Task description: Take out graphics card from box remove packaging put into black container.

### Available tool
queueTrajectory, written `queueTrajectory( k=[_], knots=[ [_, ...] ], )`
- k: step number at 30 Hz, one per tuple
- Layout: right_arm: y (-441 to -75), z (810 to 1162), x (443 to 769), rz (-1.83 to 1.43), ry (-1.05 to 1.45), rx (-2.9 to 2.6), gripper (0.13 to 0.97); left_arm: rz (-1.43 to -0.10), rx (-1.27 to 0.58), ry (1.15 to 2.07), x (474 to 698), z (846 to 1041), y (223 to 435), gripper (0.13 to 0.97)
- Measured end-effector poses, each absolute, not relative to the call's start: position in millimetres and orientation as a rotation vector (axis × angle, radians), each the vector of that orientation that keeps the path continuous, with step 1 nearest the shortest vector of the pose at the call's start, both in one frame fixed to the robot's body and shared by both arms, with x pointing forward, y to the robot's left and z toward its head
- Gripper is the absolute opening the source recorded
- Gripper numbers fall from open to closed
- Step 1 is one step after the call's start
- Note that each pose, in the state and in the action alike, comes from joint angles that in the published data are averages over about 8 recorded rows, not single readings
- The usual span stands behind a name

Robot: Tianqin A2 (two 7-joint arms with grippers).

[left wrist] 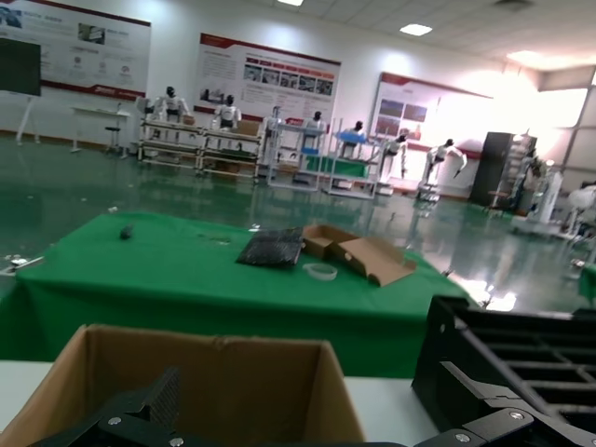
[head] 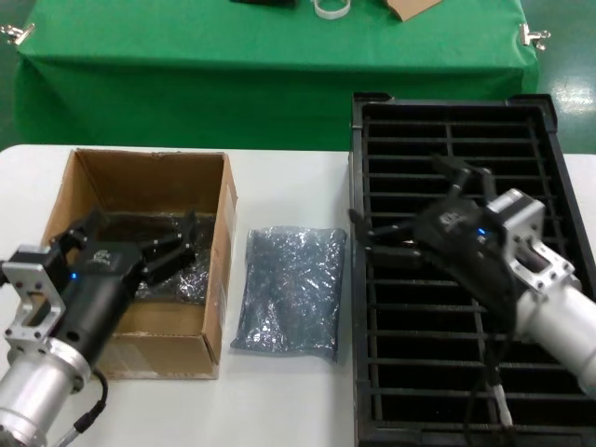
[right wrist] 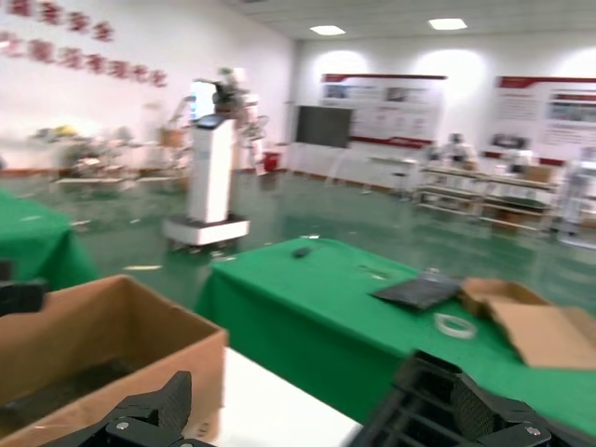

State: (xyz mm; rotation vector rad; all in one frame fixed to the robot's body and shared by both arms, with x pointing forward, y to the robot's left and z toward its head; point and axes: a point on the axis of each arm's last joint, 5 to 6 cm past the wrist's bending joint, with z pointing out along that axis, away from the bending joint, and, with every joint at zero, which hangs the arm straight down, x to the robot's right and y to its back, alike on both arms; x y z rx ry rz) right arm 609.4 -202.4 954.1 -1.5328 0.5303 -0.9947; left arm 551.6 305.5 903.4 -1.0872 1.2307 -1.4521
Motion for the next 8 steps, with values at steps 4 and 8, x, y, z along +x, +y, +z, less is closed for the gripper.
queueTrajectory(
  k=[4,8],
  knots=[
    [-213.9,935.8,595.8,-1.027,0.618,-1.468,0.966,-1.41,-1.094,1.234,543.8,894.1,300.9,0.966],
    [-221.6,924.4,586.4,-1.051,0.677,-1.431,0.966,-1.382,-1.098,1.236,538.7,888.5,298.0,0.966]
  ],
)
